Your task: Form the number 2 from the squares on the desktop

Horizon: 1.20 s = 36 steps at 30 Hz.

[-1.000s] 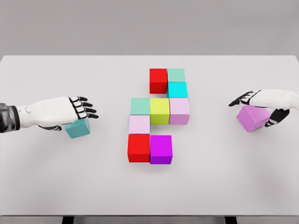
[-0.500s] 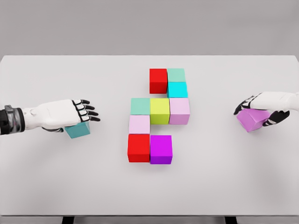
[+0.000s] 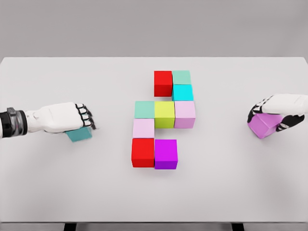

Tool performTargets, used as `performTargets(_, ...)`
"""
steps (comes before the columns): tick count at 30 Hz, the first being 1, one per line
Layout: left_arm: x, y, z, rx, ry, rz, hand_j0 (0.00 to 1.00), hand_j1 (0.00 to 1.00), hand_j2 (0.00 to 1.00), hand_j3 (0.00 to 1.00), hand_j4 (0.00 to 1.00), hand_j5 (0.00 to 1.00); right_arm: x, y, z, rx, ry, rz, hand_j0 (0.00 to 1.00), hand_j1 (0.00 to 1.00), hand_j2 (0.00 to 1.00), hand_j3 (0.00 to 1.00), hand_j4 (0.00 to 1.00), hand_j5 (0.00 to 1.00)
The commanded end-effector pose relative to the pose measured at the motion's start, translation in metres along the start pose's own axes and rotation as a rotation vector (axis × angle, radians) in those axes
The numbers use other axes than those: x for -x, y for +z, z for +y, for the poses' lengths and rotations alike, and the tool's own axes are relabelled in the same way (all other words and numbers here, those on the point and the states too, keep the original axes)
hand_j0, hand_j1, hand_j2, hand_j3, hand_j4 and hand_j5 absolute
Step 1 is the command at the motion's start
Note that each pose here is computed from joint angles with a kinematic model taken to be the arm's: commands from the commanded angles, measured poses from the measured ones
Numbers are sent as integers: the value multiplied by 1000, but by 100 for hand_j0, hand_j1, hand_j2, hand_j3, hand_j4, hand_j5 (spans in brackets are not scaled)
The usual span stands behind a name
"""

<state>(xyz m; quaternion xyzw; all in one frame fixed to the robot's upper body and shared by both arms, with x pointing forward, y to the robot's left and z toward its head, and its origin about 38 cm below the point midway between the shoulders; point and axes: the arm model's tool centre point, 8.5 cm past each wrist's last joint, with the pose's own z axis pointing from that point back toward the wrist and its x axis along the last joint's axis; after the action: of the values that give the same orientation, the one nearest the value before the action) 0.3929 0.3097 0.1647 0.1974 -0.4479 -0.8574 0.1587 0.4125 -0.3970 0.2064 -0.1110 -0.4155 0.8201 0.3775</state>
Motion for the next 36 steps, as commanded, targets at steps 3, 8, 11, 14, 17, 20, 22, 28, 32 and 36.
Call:
performTargets(3, 2, 0, 0, 17, -14, 3, 55, 55, 55, 55, 55, 55, -24, 8, -7, 3, 49, -52, 68, 68, 68, 68, 68, 68)
performTargets(8, 5, 1, 5, 11, -24, 10, 56, 56, 56, 56, 56, 56, -63, 6, -17, 9, 125, -152, 68, 68, 68, 68, 68, 68)
performTargets(11, 8, -1, 9, 2, -26, 15, 56, 56, 56, 56, 56, 56, -83, 1, -21, 11, 164, -206, 68, 68, 68, 68, 68, 68)
performTargets(14, 18, -2, 13, -5, -27, 36, 56, 56, 56, 56, 56, 56, -103, -3, -24, 14, 198, -260, 68, 68, 68, 68, 68, 68)
performTargets(17, 26, -6, 18, -14, -25, 53, 56, 56, 56, 56, 56, 56, -108, -6, -22, 11, 199, -279, 68, 68, 68, 68, 68, 68)
performTargets(20, 37, -8, 21, -18, -23, 76, 57, 57, 57, 57, 57, 57, -113, -10, -23, 13, 203, -295, 68, 68, 68, 68, 68, 68)
performTargets(22, 42, -19, 26, -21, -25, 78, 57, 57, 57, 57, 57, 57, -115, -14, -22, 14, 202, -307, 68, 68, 68, 68, 68, 68)
performTargets(28, 65, -43, 32, 6, -17, 111, 57, 57, 57, 57, 57, 57, -128, -33, -19, 9, 199, -365, 68, 68, 68, 68, 68, 68)
performTargets(32, 70, -50, 39, -4, -18, 117, 57, 57, 57, 57, 57, 57, -129, -35, -18, -13, 204, -369, 69, 69, 69, 69, 69, 69)
performTargets(36, 75, -53, 45, -1, -24, 121, 57, 57, 57, 57, 57, 57, -130, -35, -17, -20, 206, -369, 89, 89, 89, 89, 89, 89)
